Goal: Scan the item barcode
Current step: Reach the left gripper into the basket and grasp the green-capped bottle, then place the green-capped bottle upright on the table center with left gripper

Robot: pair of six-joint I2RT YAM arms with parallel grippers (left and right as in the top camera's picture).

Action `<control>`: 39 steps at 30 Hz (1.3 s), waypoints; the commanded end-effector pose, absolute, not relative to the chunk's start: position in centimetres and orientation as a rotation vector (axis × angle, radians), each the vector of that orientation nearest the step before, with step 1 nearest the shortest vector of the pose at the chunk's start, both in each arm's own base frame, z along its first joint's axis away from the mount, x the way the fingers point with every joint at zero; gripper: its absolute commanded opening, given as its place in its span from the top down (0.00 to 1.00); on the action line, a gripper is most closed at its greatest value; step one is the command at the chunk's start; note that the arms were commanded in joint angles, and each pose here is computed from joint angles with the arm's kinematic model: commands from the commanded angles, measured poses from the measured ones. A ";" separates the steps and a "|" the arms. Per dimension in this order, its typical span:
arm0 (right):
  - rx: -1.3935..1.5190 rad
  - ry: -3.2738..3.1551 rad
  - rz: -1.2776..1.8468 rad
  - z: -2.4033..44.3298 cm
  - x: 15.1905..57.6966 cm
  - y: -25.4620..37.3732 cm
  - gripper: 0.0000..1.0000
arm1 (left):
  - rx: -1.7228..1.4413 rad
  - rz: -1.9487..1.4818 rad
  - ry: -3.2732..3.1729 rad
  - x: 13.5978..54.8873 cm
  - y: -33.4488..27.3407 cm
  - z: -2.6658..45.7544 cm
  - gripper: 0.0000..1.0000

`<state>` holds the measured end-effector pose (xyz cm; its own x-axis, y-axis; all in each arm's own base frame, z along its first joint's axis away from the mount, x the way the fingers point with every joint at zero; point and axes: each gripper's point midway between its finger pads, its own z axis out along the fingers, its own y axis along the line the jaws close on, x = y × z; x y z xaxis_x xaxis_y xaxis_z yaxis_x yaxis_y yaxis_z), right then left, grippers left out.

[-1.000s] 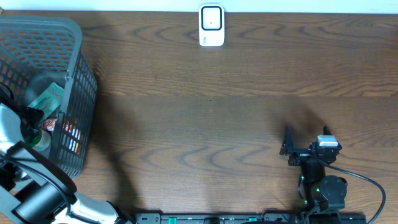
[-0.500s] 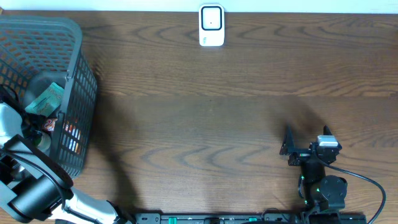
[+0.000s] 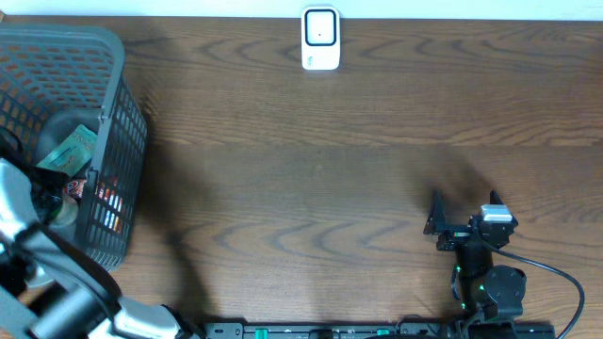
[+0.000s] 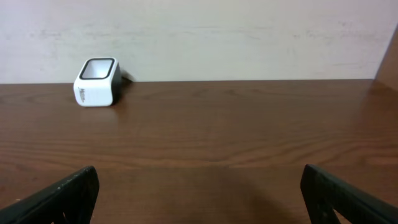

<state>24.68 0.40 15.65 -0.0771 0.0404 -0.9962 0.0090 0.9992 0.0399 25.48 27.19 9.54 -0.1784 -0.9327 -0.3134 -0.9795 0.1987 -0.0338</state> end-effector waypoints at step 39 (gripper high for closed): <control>0.045 1.653 0.039 15.5 24.7 0.5 0.01 | -0.994 -0.232 2.539 36.0 -9.2 15.0 0.30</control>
<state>24.68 0.44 15.66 -0.0768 0.0404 -0.9962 0.0071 0.9992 0.0399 35.10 -9.28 17.26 -0.7502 -0.5839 -0.3104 -0.4794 0.8035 -0.3529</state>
